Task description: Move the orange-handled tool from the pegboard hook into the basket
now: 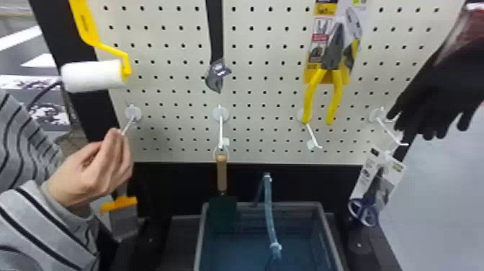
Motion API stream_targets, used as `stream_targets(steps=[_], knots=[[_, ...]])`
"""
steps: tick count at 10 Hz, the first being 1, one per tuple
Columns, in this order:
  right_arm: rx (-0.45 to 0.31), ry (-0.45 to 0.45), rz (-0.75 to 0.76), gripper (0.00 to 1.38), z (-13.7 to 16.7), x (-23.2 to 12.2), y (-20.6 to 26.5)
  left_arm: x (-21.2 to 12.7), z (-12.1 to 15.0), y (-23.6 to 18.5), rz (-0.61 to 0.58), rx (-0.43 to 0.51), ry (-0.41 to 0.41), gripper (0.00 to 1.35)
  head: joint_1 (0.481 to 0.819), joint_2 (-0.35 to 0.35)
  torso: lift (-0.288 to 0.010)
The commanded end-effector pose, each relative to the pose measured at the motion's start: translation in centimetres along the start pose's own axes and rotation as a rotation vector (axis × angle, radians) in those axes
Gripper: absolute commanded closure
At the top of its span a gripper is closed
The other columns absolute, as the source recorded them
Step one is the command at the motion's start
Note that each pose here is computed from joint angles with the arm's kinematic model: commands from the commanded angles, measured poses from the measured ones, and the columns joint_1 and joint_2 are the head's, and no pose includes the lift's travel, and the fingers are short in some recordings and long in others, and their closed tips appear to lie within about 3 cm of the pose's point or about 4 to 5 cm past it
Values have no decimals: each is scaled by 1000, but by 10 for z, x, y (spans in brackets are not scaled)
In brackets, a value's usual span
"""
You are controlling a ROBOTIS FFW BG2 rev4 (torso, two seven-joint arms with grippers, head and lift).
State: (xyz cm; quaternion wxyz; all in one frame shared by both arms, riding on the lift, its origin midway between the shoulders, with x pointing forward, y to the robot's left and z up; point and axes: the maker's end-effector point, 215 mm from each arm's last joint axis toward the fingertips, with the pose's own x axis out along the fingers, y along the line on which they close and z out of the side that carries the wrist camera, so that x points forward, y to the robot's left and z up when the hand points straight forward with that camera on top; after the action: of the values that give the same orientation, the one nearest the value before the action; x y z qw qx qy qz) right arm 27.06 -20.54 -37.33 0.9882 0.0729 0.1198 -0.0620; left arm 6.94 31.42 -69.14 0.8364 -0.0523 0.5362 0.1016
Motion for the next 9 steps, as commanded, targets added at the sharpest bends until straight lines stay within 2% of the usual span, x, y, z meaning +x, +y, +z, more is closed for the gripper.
stream_targets(steps=[1, 9], knots=[[2, 0, 0, 144, 0, 0, 0, 0, -2, 1, 0, 0, 4, 185, 549, 0, -100], [0, 5, -1, 144, -3, 0, 0, 0, -5, 0, -4, 7, 15, 183, 549, 0, -100]])
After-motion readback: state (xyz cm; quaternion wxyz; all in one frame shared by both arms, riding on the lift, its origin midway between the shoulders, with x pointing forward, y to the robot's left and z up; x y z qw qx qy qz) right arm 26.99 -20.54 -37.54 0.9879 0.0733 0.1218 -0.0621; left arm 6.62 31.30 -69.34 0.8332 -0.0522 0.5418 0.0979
